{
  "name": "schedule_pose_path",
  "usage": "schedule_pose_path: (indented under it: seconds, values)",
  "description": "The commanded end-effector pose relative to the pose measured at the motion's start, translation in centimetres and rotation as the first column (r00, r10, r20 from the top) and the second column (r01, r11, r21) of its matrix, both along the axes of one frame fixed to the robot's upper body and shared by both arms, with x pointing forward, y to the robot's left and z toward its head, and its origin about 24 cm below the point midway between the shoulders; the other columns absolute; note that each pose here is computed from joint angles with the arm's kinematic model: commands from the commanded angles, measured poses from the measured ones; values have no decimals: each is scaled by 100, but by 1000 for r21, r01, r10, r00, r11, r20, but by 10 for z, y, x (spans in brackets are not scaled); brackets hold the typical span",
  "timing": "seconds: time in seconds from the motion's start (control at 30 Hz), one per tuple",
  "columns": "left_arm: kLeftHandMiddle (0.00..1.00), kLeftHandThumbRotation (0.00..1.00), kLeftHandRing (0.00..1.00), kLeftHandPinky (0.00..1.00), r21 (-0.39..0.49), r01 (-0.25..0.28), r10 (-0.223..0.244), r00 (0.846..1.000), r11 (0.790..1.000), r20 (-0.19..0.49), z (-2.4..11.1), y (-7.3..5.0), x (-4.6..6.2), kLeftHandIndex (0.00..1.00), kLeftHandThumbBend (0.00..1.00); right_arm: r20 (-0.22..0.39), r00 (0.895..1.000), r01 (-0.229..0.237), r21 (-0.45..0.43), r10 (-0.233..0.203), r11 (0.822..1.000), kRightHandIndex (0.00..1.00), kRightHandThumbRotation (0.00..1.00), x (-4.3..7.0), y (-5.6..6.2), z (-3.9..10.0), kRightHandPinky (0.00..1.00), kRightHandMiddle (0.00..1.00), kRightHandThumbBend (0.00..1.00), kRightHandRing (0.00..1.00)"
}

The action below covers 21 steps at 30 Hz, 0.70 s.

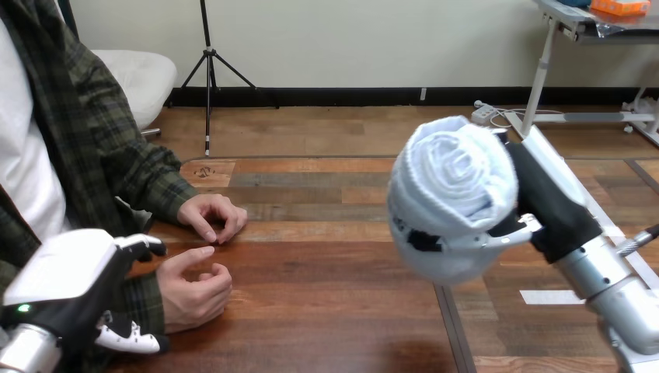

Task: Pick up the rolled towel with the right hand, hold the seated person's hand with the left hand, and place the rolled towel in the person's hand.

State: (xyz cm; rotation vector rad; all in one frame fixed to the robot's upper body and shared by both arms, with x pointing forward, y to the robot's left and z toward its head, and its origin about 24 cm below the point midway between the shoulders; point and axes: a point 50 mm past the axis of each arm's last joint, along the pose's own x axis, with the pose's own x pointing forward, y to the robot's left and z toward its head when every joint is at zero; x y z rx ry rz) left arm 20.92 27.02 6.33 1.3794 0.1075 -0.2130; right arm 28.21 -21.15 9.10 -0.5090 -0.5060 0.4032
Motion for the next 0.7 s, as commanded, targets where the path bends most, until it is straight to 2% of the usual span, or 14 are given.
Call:
schedule_pose_path:
  seconds: [0.0, 0.1, 0.43, 0.67]
  values:
    - [77, 16, 73, 66, 38, 30, -31, 998, 999, 53, 8, -2, 18, 77, 100, 128, 992, 8, 38, -13, 999, 24, 0, 2, -7, 31, 10, 22, 71, 15]
    - [76, 16, 73, 65, 38, 28, -30, 999, 999, 42, 4, -2, 21, 77, 100, 147, 989, 22, 23, -25, 999, 23, 0, 0, -8, 34, 10, 21, 72, 15]
    - [76, 15, 71, 64, 30, 31, -31, 999, 999, 11, -7, -2, 30, 76, 100, 180, 983, 24, 19, -28, 1000, 21, 0, -6, -10, 43, 8, 20, 72, 13]
    - [76, 18, 70, 64, 87, 53, -53, 999, 995, -7, -14, -2, 34, 76, 100, 194, 981, 21, 28, -26, 999, 20, 0, -11, -12, 48, 7, 19, 71, 12]
